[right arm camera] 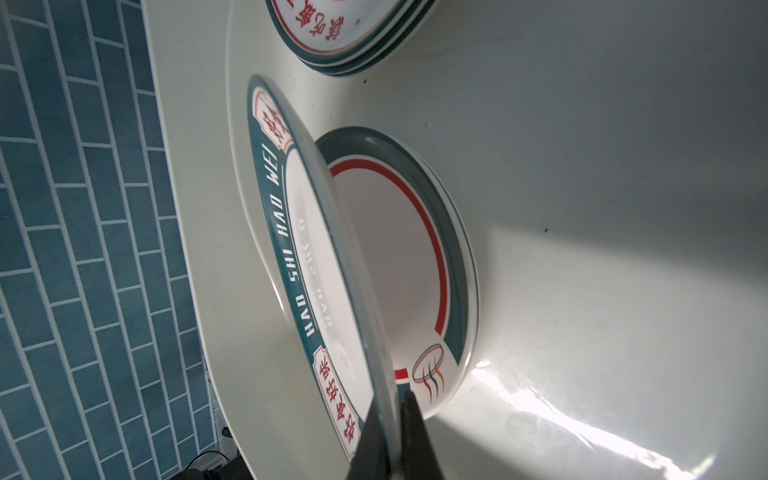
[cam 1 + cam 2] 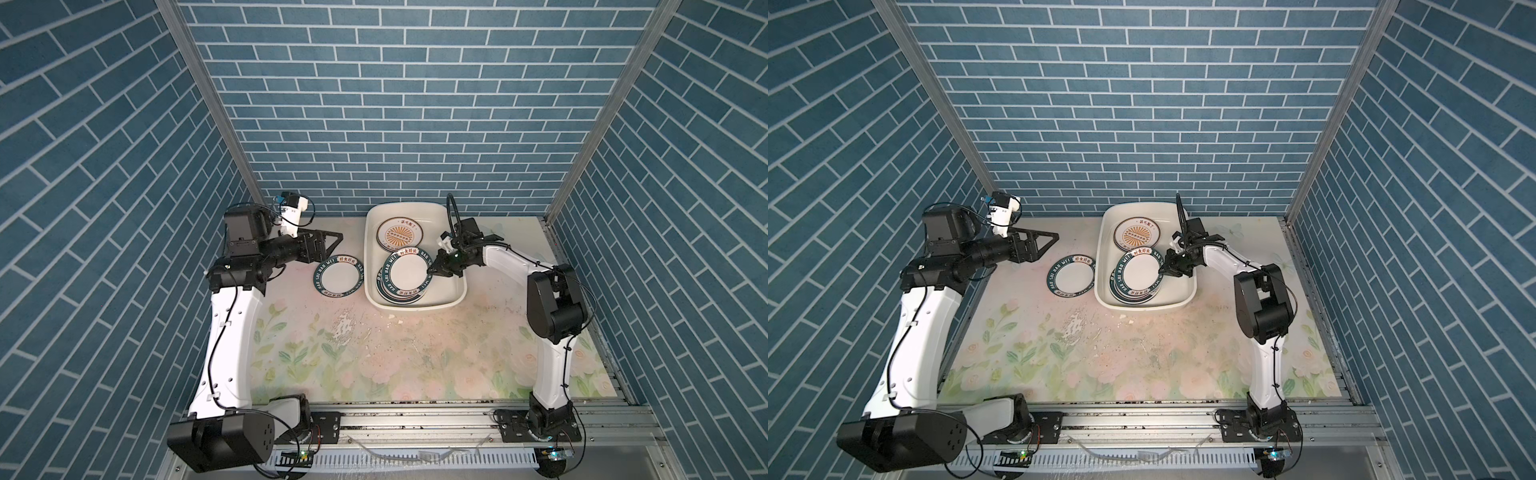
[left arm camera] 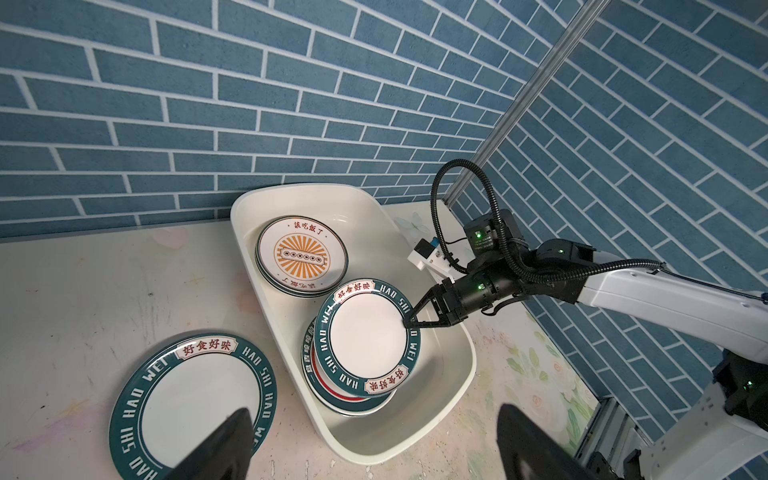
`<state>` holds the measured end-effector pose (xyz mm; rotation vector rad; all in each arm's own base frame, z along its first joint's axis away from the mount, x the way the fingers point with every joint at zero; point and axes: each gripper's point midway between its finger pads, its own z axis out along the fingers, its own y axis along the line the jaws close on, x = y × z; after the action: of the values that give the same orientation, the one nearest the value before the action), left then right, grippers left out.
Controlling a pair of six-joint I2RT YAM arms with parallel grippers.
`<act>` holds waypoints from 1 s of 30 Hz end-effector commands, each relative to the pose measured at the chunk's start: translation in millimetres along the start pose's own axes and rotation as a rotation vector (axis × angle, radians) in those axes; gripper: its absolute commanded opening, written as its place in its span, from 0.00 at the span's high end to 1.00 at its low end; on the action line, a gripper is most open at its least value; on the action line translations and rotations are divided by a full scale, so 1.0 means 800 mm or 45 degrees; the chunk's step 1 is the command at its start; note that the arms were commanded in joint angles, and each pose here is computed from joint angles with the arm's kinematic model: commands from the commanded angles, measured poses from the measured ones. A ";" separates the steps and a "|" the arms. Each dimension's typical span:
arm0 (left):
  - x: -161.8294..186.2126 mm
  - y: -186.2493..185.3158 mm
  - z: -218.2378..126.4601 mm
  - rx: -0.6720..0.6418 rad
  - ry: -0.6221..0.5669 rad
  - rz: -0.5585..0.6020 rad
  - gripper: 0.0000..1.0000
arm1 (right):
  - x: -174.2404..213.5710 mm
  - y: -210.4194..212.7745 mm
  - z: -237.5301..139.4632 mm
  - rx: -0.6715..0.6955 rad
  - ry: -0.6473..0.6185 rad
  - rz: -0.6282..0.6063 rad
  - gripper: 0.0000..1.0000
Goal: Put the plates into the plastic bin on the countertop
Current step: 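Lower the green-rimmed plate into the bin onto the stacked plates with the right gripper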
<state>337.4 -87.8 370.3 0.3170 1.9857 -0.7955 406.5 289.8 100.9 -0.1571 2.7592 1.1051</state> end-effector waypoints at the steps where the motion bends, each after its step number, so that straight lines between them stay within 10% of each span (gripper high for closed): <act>1: -0.001 -0.001 0.002 0.021 -0.004 0.003 0.07 | -0.006 0.010 -0.003 -0.041 0.009 -0.046 1.00; 30: -0.005 -0.004 0.001 0.032 -0.020 0.014 0.07 | -0.005 -0.007 0.015 -0.026 0.025 0.009 0.99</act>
<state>338.2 -89.0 372.9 0.3245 1.9723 -0.8038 404.7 289.9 79.2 -0.1335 2.8102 1.1110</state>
